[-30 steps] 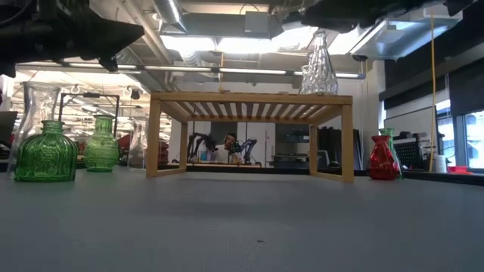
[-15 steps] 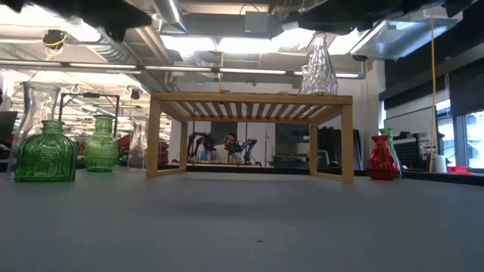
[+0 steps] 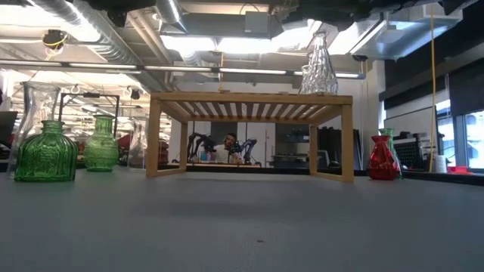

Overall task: Sort vases onto shelf
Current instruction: Put the green vase on the shelf

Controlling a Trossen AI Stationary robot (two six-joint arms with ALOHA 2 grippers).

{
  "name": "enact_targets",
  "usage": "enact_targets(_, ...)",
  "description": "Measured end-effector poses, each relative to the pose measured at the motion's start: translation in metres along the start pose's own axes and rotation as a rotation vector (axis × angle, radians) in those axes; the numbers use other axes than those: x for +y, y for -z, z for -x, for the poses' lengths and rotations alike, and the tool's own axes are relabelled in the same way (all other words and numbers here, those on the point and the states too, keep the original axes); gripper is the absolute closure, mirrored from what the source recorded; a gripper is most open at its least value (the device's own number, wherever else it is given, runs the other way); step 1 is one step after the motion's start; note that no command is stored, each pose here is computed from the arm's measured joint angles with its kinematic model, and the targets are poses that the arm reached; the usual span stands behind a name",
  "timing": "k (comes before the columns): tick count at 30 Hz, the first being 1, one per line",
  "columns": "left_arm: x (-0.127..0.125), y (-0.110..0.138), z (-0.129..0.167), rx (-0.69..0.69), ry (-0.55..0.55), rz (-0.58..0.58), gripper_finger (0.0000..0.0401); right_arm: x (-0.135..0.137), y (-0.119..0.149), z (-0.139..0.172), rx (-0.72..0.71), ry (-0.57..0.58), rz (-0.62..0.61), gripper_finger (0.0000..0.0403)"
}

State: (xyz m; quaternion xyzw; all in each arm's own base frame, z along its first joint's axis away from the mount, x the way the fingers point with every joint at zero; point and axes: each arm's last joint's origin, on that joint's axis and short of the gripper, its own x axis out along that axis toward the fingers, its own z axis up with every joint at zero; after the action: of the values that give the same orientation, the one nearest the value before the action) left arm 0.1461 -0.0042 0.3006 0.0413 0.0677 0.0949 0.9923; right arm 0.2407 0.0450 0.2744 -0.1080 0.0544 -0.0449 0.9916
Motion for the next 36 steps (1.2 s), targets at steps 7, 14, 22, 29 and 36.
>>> enact_targets(7, -0.002, 0.004, -0.008, 0.046, -0.03, -0.04, 0.0369, 0.0, -0.002, 0.0, -0.024, 0.004, 0.021, 0.0233)
enact_targets(14, -0.009, -0.004, -0.025, 0.185, 0.006, -0.007, 0.0281, -0.001, 0.0, 0.0, 0.002, 0.03, 0.054, 0.0233)
enact_targets(22, -0.011, -0.016, -0.038, 0.518, -0.052, 0.025, 0.0217, -0.013, 0.003, -0.003, 0.022, 0.085, 0.042, 0.0233)
enact_targets(29, -0.013, -0.008, -0.036, 0.789, -0.036, 0.066, 0.0209, -0.015, 0.003, -0.004, 0.027, 0.091, 0.02, 0.0233)
enact_targets(36, -0.014, 0.009, -0.027, 0.946, -0.087, 0.205, 0.0209, -0.015, 0.003, -0.004, 0.027, 0.09, 0.018, 0.0233)
